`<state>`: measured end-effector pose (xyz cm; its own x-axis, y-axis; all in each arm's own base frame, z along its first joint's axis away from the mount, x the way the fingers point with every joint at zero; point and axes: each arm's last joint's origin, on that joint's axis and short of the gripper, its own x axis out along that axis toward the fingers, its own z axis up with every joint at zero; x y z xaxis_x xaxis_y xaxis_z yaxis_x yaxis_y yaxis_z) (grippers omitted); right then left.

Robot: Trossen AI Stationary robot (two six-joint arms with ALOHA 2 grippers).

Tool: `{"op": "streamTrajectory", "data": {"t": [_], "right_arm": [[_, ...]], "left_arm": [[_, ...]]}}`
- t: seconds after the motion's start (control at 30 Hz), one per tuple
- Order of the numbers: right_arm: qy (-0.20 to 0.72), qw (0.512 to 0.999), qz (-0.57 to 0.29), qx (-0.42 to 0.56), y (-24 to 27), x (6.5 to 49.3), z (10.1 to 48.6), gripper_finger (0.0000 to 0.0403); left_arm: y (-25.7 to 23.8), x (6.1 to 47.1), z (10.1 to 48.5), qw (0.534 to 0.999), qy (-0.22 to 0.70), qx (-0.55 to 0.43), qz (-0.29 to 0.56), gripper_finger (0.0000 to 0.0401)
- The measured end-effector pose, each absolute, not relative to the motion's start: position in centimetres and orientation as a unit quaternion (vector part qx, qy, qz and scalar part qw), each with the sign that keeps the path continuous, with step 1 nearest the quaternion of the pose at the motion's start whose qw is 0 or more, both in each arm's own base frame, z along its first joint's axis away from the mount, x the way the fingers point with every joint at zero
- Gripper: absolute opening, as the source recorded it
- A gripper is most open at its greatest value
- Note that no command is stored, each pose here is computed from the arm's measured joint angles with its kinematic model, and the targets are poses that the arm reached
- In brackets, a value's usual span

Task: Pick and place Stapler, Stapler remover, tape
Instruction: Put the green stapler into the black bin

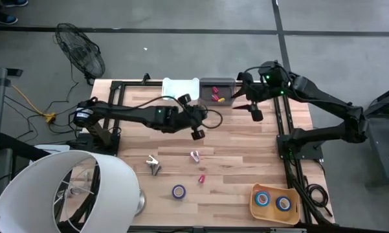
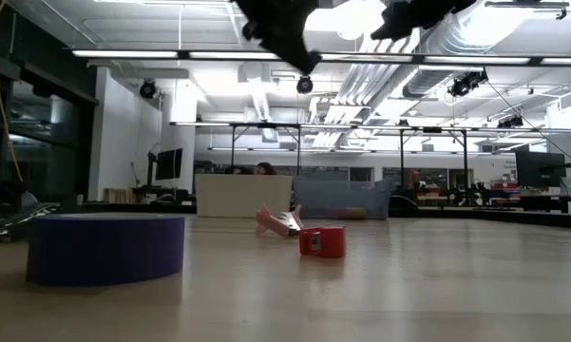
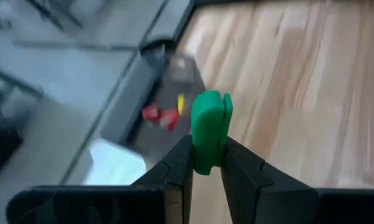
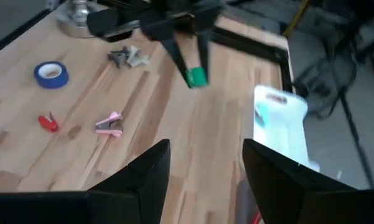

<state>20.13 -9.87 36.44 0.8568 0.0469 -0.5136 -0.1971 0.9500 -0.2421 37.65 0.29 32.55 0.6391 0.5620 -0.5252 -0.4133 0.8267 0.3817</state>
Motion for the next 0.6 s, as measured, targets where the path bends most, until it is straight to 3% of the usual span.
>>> {"op": "streamTrajectory", "data": {"t": [0.3, 0.6], "right_arm": [[0.200, 0.946, 0.089, -0.240, -8.2, 22.2, 37.3, 0.0193], [0.196, 0.941, 0.106, -0.255, -7.3, 25.2, 36.1, 0.0193]], "left_arm": [[0.2, 38.3, 34.9, 0.915, 0.282, 0.149, 0.246, 0.0061], [0.1, 38.4, 35.0, 0.923, 0.274, 0.143, 0.230, 0.0061]]}}
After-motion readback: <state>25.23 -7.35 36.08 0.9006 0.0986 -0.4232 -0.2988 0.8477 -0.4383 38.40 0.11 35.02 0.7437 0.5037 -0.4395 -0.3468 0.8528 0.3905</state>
